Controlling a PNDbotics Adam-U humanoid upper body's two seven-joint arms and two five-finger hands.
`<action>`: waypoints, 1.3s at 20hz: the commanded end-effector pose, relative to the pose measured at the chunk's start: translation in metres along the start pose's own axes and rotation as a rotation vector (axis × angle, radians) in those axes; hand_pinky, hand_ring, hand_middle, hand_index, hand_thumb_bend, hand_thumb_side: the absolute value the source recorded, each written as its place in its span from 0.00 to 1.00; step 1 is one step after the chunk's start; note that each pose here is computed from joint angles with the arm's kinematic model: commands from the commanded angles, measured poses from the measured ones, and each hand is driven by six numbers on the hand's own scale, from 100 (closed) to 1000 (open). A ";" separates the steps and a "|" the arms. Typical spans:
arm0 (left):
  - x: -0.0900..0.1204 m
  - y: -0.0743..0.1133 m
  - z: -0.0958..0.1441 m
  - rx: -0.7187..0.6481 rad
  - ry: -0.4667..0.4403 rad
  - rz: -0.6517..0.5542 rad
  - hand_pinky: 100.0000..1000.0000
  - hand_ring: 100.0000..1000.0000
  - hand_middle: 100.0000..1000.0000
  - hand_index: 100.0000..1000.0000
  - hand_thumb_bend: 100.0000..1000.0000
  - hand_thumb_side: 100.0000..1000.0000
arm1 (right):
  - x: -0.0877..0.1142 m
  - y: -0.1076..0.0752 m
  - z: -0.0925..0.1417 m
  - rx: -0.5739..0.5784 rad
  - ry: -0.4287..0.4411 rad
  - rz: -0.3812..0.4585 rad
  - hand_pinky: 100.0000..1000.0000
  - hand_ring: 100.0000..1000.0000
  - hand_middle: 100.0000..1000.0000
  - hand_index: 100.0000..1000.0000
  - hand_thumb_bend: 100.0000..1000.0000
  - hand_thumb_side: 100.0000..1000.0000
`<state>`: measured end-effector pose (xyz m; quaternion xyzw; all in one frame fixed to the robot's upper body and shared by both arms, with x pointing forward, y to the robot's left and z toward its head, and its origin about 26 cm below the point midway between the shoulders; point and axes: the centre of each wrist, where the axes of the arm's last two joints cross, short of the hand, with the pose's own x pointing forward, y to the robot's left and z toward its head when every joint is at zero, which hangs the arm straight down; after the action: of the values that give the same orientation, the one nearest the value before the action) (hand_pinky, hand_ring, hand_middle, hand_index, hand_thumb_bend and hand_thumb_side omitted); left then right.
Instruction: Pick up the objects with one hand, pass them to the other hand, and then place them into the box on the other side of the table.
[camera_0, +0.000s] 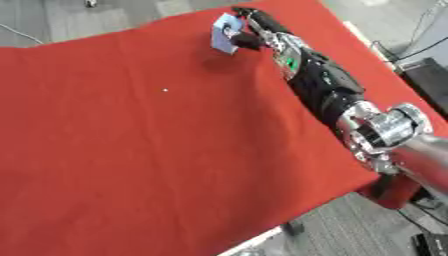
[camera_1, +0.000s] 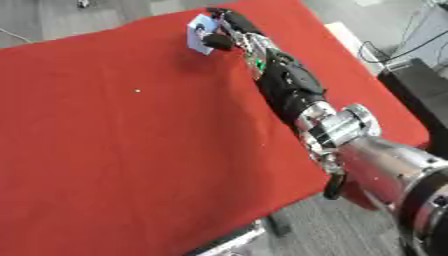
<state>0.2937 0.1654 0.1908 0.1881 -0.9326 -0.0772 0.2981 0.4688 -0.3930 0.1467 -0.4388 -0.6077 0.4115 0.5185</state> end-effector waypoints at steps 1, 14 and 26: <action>0.007 0.000 -0.005 0.003 -0.028 0.005 0.70 0.53 0.51 0.63 0.74 0.52 | 0.006 -0.013 -0.005 0.017 -0.049 0.069 0.91 0.93 0.86 0.99 0.00 0.90; 0.003 0.000 0.003 0.008 0.014 -0.028 0.69 0.51 0.49 0.60 0.72 0.52 | 0.028 -0.021 -0.007 -0.248 -0.127 0.035 0.75 0.65 0.22 0.69 0.00 0.26; -0.051 -0.007 0.048 -0.011 0.314 -0.421 0.71 0.59 0.56 0.65 0.68 0.44 | 0.232 -0.039 0.066 -0.281 -0.553 -1.063 0.72 0.63 0.24 0.70 0.00 0.63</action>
<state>0.3030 0.1778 0.1221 0.3701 -0.8187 -0.0989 0.4279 0.3989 -0.2050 0.2153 -0.0812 -0.8872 0.1138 0.4397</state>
